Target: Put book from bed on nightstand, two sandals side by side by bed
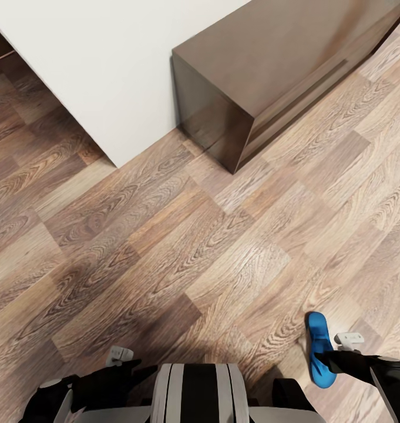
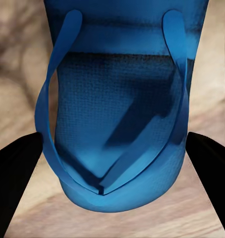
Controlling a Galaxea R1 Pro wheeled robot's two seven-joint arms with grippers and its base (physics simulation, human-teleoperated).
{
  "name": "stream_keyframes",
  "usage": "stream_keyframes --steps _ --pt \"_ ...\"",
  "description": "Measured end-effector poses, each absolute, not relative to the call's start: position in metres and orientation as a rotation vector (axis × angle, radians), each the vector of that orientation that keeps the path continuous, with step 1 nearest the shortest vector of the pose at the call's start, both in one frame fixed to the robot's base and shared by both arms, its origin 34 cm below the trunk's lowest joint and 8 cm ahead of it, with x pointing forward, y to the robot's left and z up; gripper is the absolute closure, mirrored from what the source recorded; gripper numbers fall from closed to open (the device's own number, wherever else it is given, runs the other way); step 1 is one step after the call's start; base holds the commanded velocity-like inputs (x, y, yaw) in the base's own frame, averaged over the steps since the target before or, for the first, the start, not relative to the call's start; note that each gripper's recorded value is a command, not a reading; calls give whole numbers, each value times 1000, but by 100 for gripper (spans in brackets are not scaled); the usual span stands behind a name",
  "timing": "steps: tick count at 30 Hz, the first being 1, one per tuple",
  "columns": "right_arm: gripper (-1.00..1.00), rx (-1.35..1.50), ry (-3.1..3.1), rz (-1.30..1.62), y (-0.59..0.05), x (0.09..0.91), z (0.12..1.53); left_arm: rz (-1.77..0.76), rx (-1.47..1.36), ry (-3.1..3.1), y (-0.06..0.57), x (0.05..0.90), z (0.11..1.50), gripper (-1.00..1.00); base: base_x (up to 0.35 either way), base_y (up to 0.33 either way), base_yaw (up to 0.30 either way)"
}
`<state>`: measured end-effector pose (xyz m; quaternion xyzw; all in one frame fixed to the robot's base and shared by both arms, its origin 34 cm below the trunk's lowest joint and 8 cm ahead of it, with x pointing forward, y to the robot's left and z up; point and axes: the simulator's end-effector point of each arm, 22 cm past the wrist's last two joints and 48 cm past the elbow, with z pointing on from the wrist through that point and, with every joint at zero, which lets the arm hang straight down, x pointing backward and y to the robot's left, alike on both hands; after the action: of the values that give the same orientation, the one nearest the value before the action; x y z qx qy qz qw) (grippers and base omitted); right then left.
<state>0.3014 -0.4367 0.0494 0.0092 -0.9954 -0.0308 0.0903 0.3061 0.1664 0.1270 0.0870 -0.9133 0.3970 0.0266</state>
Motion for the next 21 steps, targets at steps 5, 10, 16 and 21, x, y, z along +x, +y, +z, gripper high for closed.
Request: stream_keyframes --steps 5,10,16,21 --pt "100 28 -2980 -93 -437 310 54 1237 258 -2839 166 313 132 -100 0 0 0" --pt "100 30 -3000 -92 -437 319 60 1246 246 -2856 166 321 137 -100 0 0 0" --pt "100 31 -3024 -92 -437 329 66 1258 232 -2877 166 329 144 -100 0 0 0" --pt "100 32 -3045 -93 -437 338 72 1268 220 -2894 166 336 150 -100 0 0 0"
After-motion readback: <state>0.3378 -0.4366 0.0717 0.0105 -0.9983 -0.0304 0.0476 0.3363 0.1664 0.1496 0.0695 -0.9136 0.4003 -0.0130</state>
